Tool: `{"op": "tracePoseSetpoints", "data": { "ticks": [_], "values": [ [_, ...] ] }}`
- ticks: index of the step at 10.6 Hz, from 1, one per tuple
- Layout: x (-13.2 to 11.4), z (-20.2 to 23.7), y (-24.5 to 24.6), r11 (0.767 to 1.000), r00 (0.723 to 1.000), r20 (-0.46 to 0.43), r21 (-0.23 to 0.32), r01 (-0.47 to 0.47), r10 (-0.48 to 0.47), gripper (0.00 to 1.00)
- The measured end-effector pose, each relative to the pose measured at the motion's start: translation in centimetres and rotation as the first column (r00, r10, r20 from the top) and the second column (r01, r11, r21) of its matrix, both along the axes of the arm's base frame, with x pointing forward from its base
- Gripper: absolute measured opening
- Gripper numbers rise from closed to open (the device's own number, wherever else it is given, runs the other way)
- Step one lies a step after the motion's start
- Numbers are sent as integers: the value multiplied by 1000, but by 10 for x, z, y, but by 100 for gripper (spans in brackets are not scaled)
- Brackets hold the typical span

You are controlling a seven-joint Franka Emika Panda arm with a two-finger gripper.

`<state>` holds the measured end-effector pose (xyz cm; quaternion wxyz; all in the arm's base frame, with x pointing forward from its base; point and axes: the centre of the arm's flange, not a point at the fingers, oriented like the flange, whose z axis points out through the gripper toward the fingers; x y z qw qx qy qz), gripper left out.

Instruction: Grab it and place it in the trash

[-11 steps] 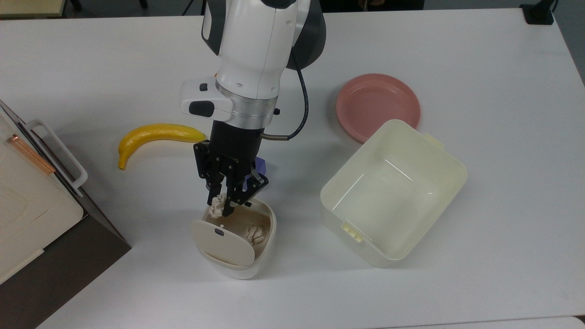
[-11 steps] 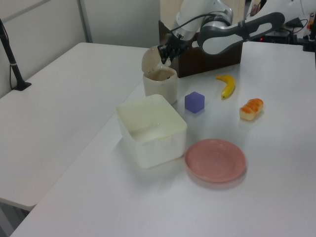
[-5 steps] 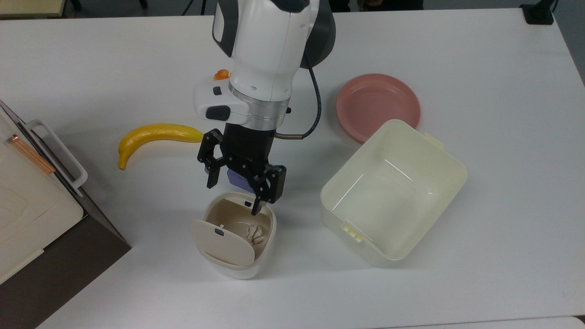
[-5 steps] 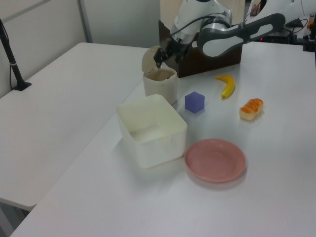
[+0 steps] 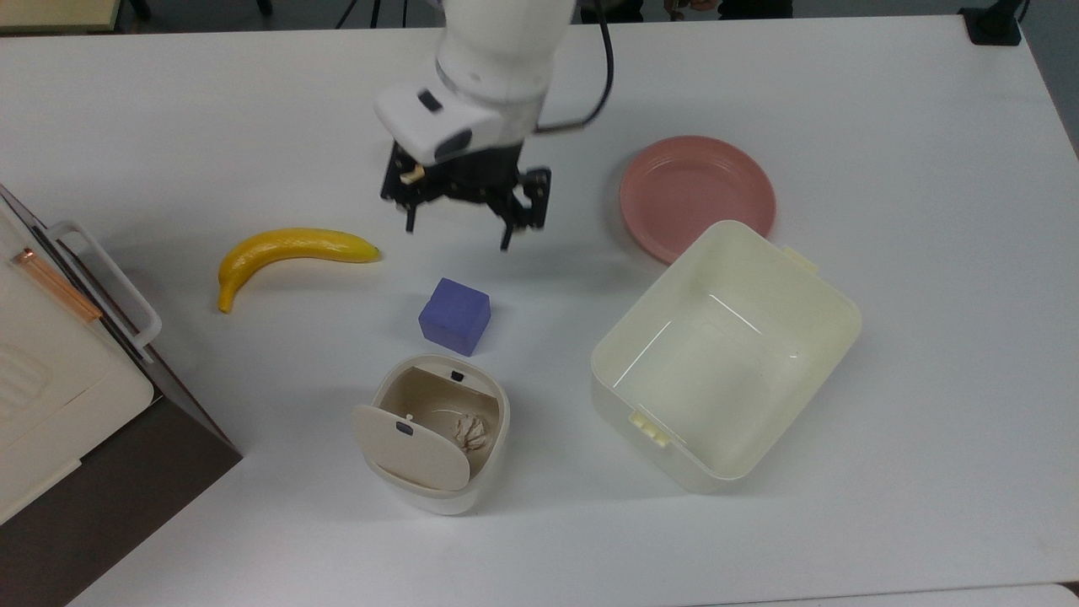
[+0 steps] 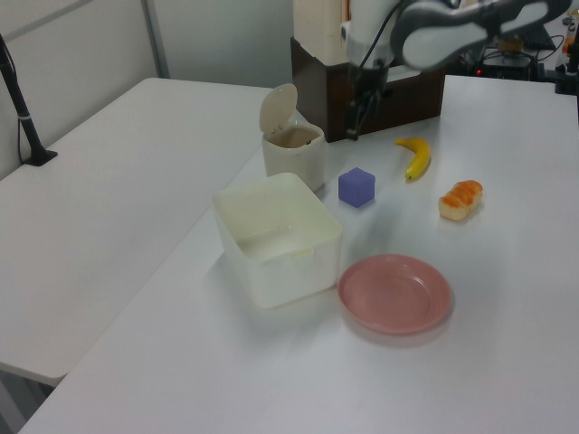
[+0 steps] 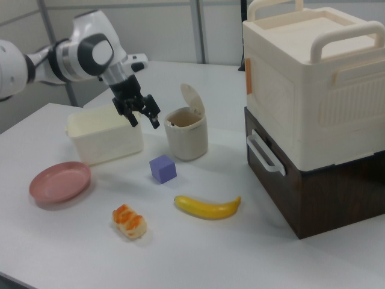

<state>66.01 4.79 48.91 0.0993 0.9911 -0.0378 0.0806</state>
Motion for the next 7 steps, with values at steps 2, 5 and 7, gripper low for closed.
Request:
{"op": "tracePoseSetpoints", "data": {
  "ticks": [2,5,7],
  "values": [
    [-19,38,-26,999,1000,-15,37,20,-20,100],
    [-44,79,-64,996,998,-32,73,47,-45,100],
    [-61,93,-73,995,996,-85,101,8,1,100]
  ]
}}
